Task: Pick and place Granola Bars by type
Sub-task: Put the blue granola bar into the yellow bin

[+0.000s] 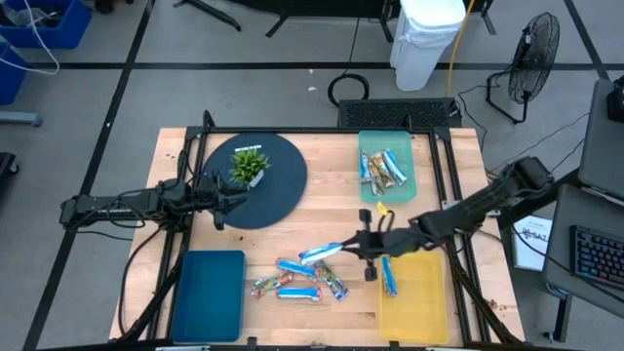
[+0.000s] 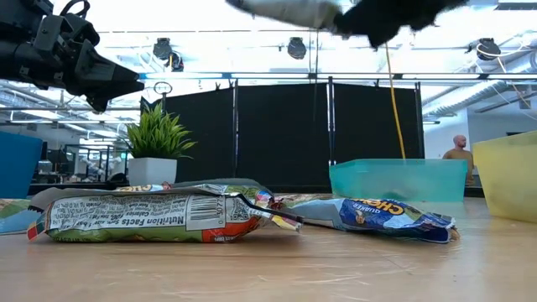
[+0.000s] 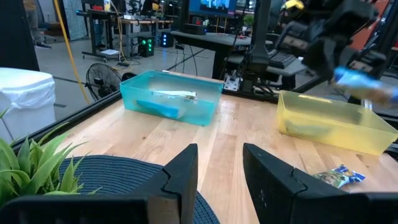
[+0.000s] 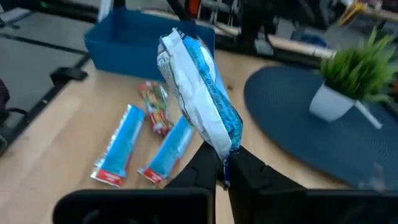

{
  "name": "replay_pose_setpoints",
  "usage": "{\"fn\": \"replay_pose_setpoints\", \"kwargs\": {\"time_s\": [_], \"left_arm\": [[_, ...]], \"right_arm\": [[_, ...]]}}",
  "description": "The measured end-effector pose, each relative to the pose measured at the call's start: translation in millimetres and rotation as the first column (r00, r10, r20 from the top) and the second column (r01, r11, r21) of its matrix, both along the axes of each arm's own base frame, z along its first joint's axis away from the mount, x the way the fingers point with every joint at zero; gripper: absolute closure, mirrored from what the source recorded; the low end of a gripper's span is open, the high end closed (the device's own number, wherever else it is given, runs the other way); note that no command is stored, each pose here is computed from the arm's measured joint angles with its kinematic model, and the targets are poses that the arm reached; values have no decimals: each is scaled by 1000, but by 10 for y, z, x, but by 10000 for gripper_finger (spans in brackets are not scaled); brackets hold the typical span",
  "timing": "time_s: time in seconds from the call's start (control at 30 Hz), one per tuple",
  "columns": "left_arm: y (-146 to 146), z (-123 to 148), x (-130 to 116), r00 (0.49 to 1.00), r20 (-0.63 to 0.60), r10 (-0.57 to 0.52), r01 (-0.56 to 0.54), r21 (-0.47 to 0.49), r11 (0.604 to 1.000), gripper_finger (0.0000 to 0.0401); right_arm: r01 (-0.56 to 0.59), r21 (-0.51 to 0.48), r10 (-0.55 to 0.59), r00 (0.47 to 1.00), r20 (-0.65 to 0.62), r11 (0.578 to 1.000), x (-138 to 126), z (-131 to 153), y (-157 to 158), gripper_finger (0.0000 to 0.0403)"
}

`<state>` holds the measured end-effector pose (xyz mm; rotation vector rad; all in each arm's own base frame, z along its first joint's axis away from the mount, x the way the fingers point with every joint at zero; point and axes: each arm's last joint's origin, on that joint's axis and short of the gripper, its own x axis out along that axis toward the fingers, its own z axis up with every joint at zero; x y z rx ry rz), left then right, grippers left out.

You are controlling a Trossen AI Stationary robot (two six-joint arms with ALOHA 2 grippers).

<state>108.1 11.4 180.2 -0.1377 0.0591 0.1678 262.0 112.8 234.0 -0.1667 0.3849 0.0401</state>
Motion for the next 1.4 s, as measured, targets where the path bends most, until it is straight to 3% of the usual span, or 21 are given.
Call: {"fn": "replay_pose_setpoints", "kwargs": {"time_s": [0.2,0.43,0.6,0.73,0.83,1.0,1.1,1.23,1.4], "left_arm": [[0,0,0,1000,0,0,0,0,1000,270],[0,0,0,1000,0,0,0,0,1000,269],[0,0,0,1000,0,0,0,0,1000,270],[0,0,0,1000,0,0,0,0,1000,270],[0,0,0,1000,0,0,0,0,1000,269],[0,0,0,1000,0,0,0,0,1000,270],[0,0,0,1000,0,0,0,0,1000,269],[0,0,0,1000,0,0,0,0,1000,269],[0,0,0,1000,0,0,0,0,1000,270]], "right_arm": [[-56,-7,56,997,49,998,-262,125,135,395],[-134,179,122,990,72,975,-705,109,203,395],[-237,364,221,971,86,900,-1018,104,230,395],[-294,554,316,947,58,779,-1217,73,244,395],[-207,656,288,957,-16,726,-1328,4,213,395],[74,767,157,962,-223,637,-1429,-168,151,395],[214,799,123,933,-337,562,-1480,-234,148,395],[340,818,160,876,-455,464,-1549,-280,175,395],[501,777,153,794,-588,382,-1653,-343,166,395]]}}
